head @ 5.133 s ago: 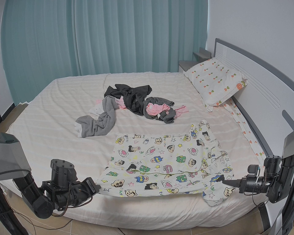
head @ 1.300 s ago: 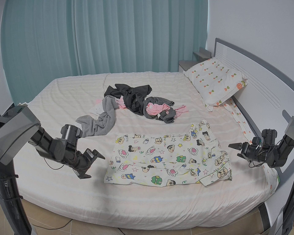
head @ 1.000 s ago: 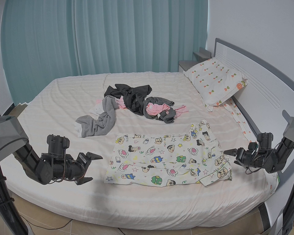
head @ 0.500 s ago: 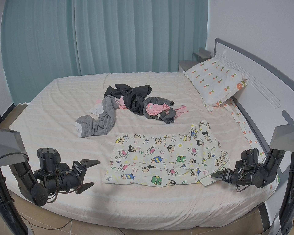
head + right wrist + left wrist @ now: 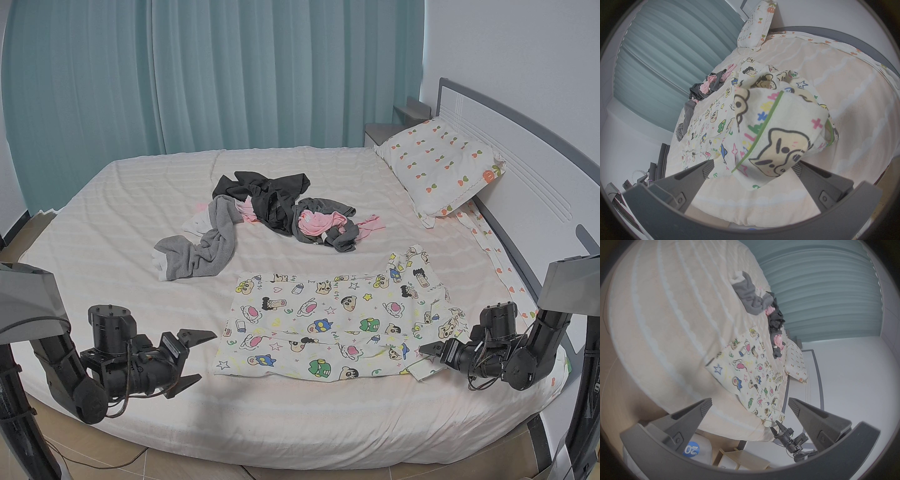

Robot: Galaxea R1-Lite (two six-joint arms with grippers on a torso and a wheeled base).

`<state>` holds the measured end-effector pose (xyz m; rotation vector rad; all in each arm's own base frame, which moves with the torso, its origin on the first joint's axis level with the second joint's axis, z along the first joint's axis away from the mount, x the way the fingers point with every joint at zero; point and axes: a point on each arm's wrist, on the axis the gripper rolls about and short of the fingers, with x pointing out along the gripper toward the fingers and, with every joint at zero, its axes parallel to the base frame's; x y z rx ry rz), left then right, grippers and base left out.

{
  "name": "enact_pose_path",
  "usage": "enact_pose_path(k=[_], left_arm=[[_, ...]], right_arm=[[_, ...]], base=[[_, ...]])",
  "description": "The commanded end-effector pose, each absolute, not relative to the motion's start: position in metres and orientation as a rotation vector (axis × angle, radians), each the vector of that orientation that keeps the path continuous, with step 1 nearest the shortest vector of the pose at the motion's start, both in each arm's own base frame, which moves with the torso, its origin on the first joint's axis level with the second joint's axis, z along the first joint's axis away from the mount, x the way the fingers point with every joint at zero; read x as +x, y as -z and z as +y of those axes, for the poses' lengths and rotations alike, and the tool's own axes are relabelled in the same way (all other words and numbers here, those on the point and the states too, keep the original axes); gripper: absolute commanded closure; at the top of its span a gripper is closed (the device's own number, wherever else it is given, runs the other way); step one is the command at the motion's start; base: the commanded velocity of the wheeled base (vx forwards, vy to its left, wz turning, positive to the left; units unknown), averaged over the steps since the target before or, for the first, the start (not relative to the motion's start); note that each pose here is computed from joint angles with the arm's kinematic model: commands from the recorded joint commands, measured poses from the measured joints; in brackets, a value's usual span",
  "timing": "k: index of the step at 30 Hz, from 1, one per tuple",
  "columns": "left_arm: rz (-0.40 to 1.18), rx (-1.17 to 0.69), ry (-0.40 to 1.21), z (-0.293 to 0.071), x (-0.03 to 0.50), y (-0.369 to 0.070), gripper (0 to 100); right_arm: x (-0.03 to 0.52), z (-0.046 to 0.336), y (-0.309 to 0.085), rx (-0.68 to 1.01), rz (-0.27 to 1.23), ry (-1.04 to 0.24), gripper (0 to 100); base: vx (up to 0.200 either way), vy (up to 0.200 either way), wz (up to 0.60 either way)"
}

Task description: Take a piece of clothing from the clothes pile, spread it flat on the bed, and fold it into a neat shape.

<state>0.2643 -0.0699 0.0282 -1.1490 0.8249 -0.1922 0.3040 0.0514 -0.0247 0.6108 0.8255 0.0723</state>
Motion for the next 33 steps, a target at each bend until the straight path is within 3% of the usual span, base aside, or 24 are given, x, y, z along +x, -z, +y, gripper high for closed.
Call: enact_pose_path(k=[1, 6, 13, 14, 28, 33], left_arm=[[0.808, -1.086, 0.265, -0.117, 0.283, -0.009, 0], [0.798, -1.035, 0.351, -0.145, 0.279, 0.000, 0], [0.787, -0.960, 0.360, -0.143, 0.271, 0.008, 0], [0.788, -0.962, 0.360, -0.143, 0.270, 0.008, 0], [0.780, -0.955, 0.330, -0.143, 0.269, 0.011, 0], [0.779, -0.955, 0.329, -0.142, 0.269, 0.011, 0]], right_arm=[[0.304, 0.055, 0.034, 0.589, 0.839, -0.049, 0], [0.304, 0.057, 0.035, 0.582, 0.832, -0.040, 0], [0.313, 0.058, 0.035, 0.583, 0.804, -0.035, 0], [0.314, 0.058, 0.033, 0.585, 0.794, -0.033, 100], [0.298, 0.057, 0.014, 0.585, 0.778, -0.044, 100], [0.303, 0.059, -0.010, 0.593, 0.704, -0.086, 100]], base=[[0.000, 0.000, 0.00], [0.000, 0.000, 0.00], [0.000, 0.000, 0.00], [0.000, 0.000, 0.00], [0.000, 0.000, 0.00], [0.000, 0.000, 0.00]])
